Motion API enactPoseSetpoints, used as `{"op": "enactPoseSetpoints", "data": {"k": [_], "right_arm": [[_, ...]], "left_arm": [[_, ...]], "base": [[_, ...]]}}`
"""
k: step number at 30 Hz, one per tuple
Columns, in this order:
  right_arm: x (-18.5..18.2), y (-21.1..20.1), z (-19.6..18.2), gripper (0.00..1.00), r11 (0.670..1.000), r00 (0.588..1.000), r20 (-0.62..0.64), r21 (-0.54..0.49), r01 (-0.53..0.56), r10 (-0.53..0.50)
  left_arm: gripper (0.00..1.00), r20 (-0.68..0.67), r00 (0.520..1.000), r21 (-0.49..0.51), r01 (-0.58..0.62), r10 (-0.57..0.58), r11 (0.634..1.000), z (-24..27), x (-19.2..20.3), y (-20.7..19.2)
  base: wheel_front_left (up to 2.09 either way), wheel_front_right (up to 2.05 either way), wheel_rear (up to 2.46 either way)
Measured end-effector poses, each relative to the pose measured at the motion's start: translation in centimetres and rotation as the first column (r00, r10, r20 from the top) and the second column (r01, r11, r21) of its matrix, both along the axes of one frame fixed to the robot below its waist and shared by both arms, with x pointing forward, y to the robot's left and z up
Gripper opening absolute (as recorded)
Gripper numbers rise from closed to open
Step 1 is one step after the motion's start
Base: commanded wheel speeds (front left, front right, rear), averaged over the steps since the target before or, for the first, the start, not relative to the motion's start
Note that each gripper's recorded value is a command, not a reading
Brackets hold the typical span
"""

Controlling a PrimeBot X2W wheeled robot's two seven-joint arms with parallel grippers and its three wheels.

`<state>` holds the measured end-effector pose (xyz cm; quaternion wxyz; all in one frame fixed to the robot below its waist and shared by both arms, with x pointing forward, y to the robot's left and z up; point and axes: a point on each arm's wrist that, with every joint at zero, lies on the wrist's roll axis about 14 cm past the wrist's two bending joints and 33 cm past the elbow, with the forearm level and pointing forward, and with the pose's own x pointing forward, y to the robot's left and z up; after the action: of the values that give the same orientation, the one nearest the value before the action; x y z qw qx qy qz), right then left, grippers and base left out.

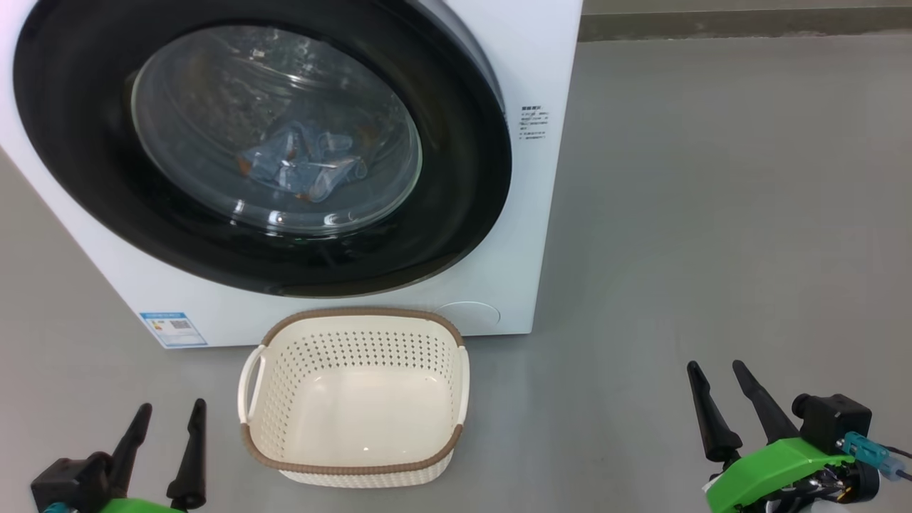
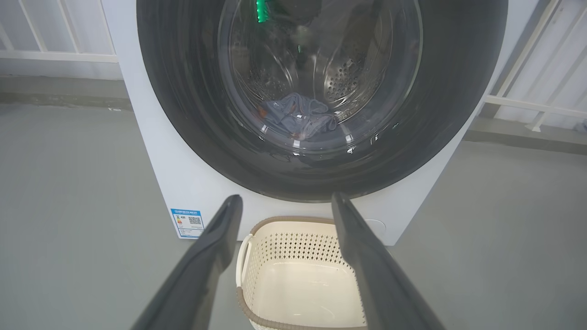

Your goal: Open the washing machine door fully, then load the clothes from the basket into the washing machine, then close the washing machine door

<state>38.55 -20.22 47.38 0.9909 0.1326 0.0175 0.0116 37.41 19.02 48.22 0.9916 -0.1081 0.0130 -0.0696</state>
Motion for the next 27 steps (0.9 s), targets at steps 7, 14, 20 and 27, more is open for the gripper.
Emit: {"op": "enactPoseSetpoints", "data": {"k": [7,14,20,27], "right_arm": [[-0.3,-0.79,0.05,1.0,1.0,1.0,0.002,0.001,0.024,-0.024],[-0.35,-0.93,0.0,1.0,1.0,1.0,0.0,0.001,0.028,-0.028],[-0.31,-0.86,0.22,1.0,1.0,1.0,0.007,0.002,0.027,-0.027],[-0.35,-0.87,0.5,1.0,1.0,1.0,0.016,0.003,0.027,-0.027]], "left_arm": [[1.0,0.002,1.0,0.002,0.001,-0.001,1.0,0.06,0.31,-0.05],[1.0,-0.004,1.0,0.005,0.004,-0.004,1.0,-0.15,0.36,-0.13],[1.0,-0.007,1.0,0.018,0.006,-0.006,1.0,-0.28,0.27,-0.11],[1.0,-0.003,1.0,0.026,0.004,-0.004,1.0,-0.18,0.23,-0.04]], "base": [[0.0,0.0,0.0],[0.0,0.0,0.0],[0.0,0.0,0.0],[0.0,0.0,0.0]]}}
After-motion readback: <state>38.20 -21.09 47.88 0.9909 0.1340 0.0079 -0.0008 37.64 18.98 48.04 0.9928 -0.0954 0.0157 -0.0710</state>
